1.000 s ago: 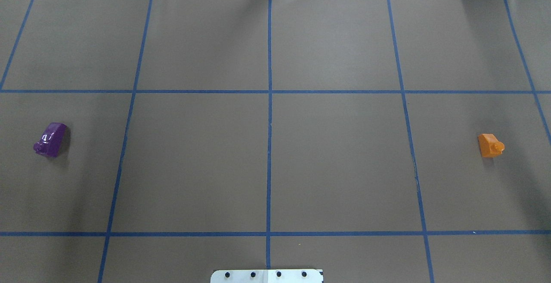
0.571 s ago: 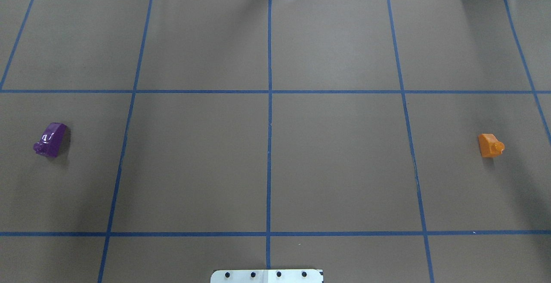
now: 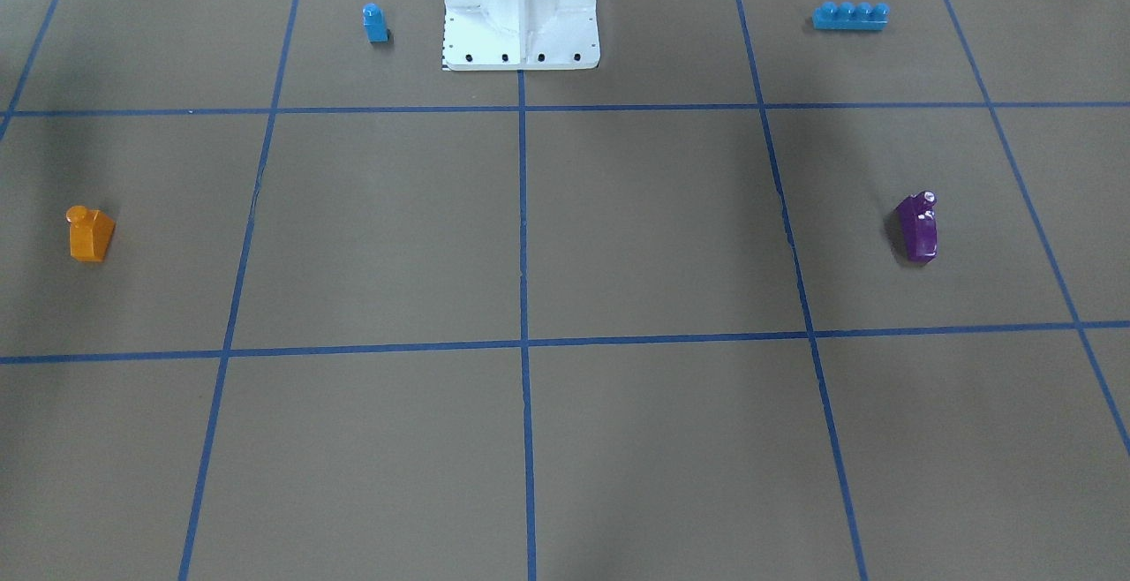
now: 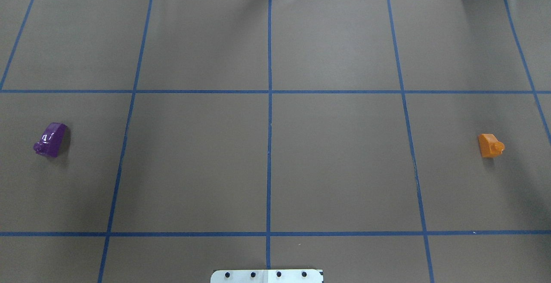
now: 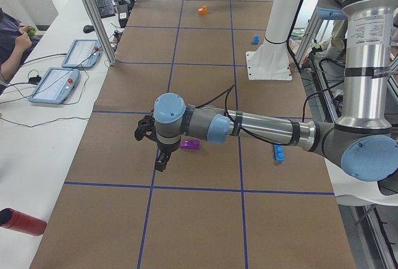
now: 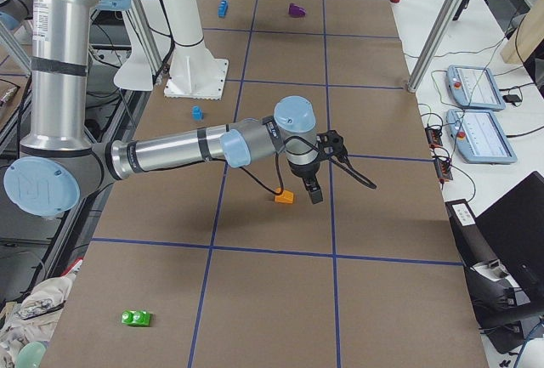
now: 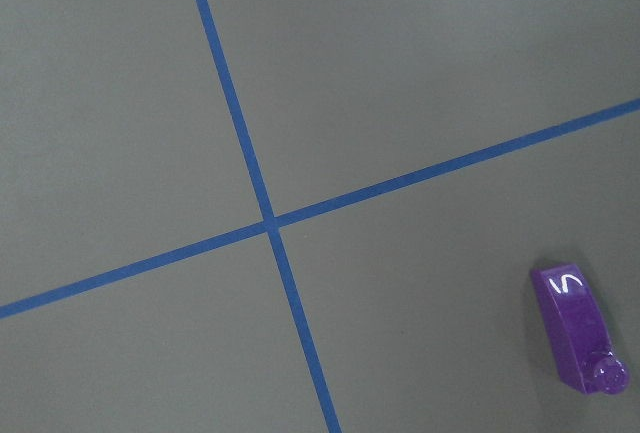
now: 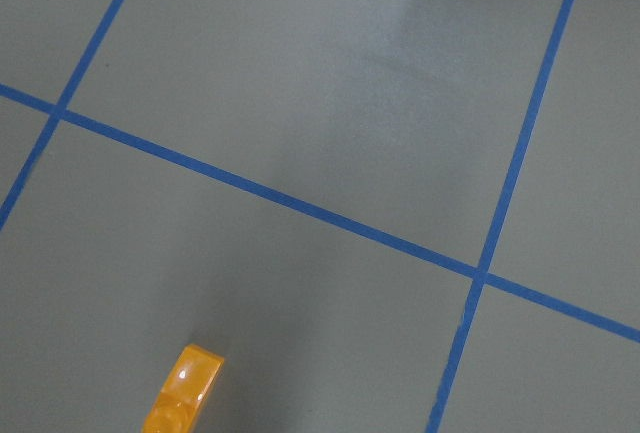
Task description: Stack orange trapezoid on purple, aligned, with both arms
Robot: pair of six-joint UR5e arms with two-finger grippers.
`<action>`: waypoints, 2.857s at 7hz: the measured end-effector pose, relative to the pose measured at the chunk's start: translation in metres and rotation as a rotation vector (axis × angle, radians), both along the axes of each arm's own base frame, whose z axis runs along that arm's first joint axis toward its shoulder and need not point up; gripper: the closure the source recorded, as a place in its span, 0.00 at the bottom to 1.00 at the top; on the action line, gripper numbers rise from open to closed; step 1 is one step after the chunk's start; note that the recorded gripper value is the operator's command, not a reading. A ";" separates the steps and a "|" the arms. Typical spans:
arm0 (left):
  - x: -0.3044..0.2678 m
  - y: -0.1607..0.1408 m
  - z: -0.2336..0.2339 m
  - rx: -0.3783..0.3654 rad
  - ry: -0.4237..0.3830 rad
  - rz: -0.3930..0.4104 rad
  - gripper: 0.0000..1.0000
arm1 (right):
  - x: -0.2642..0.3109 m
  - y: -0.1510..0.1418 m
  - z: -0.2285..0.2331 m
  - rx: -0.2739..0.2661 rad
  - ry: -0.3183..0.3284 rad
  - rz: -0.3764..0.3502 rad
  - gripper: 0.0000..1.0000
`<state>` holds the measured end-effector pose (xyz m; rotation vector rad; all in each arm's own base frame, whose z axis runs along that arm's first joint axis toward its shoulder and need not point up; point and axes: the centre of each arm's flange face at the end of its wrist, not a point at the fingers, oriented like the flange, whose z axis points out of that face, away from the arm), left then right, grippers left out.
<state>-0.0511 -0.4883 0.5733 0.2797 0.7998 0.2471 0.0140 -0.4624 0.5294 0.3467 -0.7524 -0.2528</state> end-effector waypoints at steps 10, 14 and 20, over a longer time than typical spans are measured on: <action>0.221 0.039 0.016 -0.190 0.096 -0.100 0.01 | -0.054 -0.039 -0.017 0.030 -0.012 -0.076 0.00; 0.286 0.063 0.018 -0.191 0.029 -0.101 0.56 | -0.054 -0.039 -0.015 0.029 -0.009 -0.077 0.00; 0.289 0.067 0.001 -0.181 0.035 -0.094 1.00 | -0.054 -0.038 -0.014 0.027 -0.008 -0.078 0.00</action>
